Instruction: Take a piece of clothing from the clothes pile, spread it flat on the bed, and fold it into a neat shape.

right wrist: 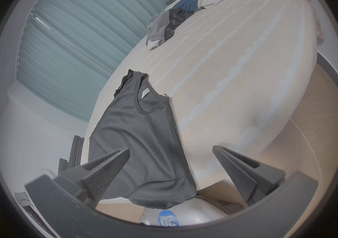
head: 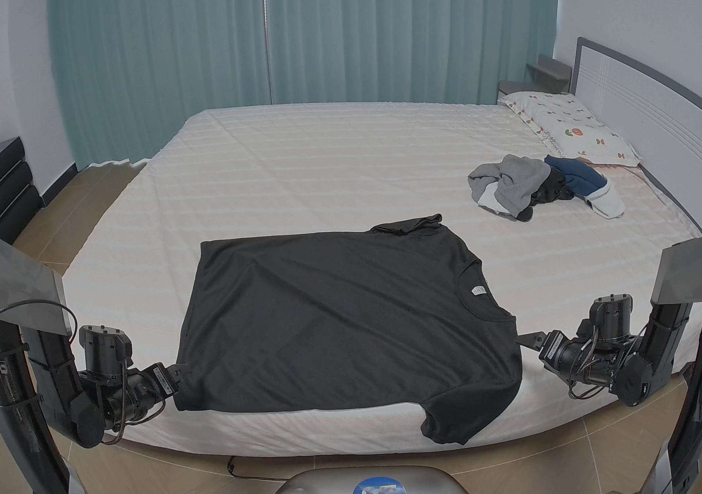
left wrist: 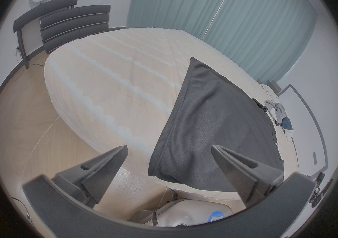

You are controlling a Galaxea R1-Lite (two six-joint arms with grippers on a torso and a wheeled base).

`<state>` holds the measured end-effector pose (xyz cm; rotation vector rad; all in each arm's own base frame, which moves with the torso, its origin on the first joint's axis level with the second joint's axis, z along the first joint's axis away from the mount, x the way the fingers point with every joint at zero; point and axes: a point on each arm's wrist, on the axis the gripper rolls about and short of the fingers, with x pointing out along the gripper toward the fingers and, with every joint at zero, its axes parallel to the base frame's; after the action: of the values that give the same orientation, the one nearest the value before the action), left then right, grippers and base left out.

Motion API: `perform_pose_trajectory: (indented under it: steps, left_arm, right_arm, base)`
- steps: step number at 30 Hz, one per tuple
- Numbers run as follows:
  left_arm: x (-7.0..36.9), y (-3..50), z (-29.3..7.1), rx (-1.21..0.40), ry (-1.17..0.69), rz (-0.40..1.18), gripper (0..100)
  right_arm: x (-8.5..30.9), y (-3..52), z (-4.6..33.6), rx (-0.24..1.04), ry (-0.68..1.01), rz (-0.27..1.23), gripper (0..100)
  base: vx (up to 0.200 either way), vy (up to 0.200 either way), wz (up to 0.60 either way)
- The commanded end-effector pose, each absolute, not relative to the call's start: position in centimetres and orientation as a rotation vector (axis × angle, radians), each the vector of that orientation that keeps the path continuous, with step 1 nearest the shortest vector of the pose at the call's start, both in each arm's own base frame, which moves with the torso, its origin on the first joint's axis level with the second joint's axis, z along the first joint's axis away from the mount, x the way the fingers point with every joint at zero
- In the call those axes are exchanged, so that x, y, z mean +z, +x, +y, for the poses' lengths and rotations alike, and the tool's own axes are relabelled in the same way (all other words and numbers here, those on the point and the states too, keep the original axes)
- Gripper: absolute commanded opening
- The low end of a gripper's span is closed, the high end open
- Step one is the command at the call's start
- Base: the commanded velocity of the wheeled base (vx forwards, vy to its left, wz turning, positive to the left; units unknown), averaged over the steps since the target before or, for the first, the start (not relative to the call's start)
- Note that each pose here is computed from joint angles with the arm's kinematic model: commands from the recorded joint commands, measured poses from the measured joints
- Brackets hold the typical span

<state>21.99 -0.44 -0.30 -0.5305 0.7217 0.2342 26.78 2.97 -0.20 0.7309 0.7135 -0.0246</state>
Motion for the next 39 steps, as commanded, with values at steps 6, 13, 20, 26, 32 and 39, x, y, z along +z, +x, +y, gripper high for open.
perform_pose_trajectory:
  steps: [6,13,20,26,32,39]
  left_arm:
    - [-0.2,22.1,-0.4,0.236,-0.533,0.707,100]
    - [0.4,22.4,-0.1,0.234,-0.577,0.636,100]
    - [0.3,22.5,-0.2,0.240,-0.611,0.626,100]
    - [-0.3,22.4,-0.4,0.245,-0.608,0.658,100]
    - [-0.4,22.7,-0.5,0.255,-0.653,0.647,100]
    - [-0.5,23.1,-1.1,0.256,-0.724,0.641,100]
  right_arm:
    - [0.2,26.8,2.9,-0.021,0.733,0.698,100]
    - [0.7,26.8,2.8,-0.023,0.758,0.680,100]
    - [2.0,26.6,3.2,0.001,0.780,0.643,100]
    - [3.8,26.4,4.7,0.080,0.767,0.599,100]
    - [4.6,29.6,6.1,0.113,0.732,0.593,100]
    - [5.2,36.1,7.9,0.101,0.717,0.647,100]
  base:
    - [0.000,0.000,0.00]
    - [0.000,0.000,0.00]
    - [0.143,0.000,0.00]
    - [0.200,0.000,0.00]
    - [0.133,0.000,0.00]
    - [0.000,0.000,0.00]
